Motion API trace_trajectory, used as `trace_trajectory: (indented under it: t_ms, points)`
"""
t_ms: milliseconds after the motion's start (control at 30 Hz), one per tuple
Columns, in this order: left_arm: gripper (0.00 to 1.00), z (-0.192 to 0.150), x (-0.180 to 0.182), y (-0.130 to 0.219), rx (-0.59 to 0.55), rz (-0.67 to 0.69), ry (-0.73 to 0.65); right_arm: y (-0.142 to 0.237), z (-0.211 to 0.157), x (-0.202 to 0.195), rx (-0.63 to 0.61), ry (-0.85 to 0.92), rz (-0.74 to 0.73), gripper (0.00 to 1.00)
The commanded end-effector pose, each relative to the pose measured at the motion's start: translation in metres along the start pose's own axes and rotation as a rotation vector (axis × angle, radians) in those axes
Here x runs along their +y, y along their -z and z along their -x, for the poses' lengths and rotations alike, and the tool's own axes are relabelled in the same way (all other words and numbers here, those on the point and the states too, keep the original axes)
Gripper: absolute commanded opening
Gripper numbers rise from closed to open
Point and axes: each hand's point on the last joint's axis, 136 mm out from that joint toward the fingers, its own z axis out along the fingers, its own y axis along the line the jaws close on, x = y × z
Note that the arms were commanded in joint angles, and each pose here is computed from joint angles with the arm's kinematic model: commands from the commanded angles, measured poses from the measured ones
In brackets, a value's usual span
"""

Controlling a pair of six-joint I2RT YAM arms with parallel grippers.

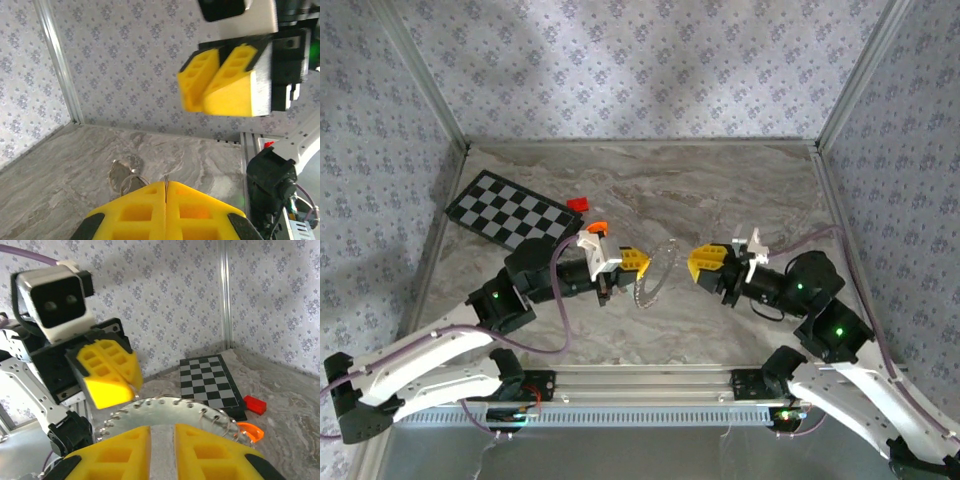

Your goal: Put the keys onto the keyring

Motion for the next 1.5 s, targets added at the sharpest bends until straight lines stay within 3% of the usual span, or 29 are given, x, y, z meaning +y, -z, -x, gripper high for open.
trace_trajectory:
  t_ms: [0,433,1000,1200,1467]
  points:
    - [0.00,0.025,-0.017,0.010,-0.100,-0.076,-0.041,-0.004,0.005,0.007,-0.034,0.045,0.042,0.20]
    - [0.00,0.049,-0.030,0.016,-0.255,-0.157,0.025,-0.008,0.003,0.064,-0.072,0.140,0.290,0.23]
    - [0.00,0.067,-0.051,0.027,-0.330,-0.282,0.014,-0.007,0.011,0.083,-0.113,0.180,0.353,0.20]
    - [0.00,0.064,-0.056,0.026,-0.312,-0.312,0.005,-0.010,0.016,0.080,-0.125,0.168,0.332,0.28]
    - [0.00,0.061,-0.056,0.023,-0.303,-0.316,-0.001,-0.018,0.013,0.077,-0.115,0.157,0.316,0.29]
